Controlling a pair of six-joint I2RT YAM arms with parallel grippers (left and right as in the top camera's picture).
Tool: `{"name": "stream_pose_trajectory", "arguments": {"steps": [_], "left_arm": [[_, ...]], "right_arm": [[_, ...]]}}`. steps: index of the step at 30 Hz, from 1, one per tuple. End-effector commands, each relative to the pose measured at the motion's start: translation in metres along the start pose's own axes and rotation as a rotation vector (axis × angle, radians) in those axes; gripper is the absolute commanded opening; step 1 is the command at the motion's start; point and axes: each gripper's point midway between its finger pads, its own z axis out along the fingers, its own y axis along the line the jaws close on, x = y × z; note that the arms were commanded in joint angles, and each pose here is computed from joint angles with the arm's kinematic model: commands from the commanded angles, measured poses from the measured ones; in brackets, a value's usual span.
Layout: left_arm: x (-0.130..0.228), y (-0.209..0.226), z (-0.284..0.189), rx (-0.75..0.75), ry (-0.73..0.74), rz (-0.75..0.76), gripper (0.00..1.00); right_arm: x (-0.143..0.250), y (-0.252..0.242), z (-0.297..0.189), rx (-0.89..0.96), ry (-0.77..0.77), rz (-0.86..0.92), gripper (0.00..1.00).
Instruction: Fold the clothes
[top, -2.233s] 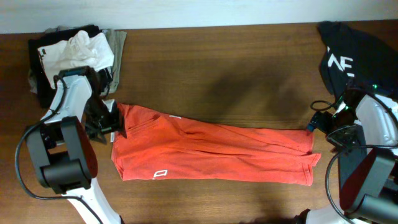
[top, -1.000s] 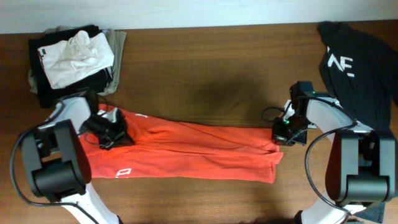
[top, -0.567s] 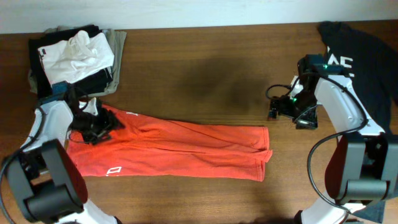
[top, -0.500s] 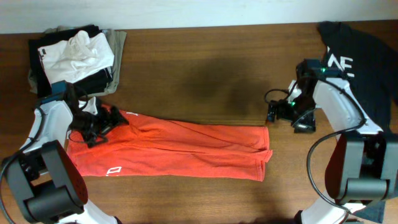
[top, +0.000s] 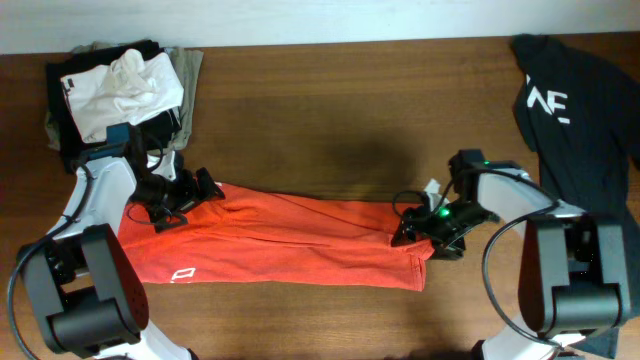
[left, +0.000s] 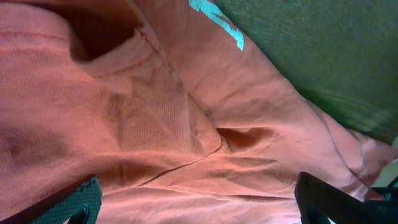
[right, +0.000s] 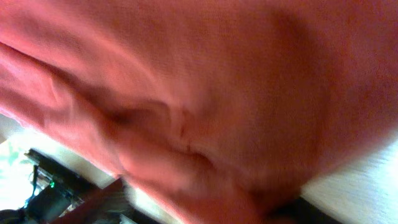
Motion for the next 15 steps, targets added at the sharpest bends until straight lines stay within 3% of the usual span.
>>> {"name": "stream_pose_trajectory", "arguments": {"steps": [1, 2, 5, 9, 15], "left_arm": [[-0.003, -0.003, -0.005, 0.000, -0.018, 0.013, 0.99], [-0.003, -0.003, -0.005, -0.001, -0.018, 0.013, 0.99], [-0.003, -0.003, -0.005, -0.001, -0.018, 0.013, 0.99], [-0.002, -0.003, -0.005, -0.001, -0.015, 0.012, 0.99], [-0.003, -0.003, -0.005, 0.000, -0.019, 0.013, 0.99]], "right_arm": [[-0.003, -0.004, 0.019, 0.056, -0.004, 0.014, 0.15], [-0.007, -0.008, 0.018, 0.078, -0.019, 0.033, 0.04], [-0.022, -0.017, 0.002, 0.136, -0.070, 0.065, 0.04], [-0.037, -0.040, -0.077, 0.320, -0.176, 0.153, 0.04], [-0.031, -0.011, -0.148, 0.366, -0.322, 0.103, 0.04]]}}
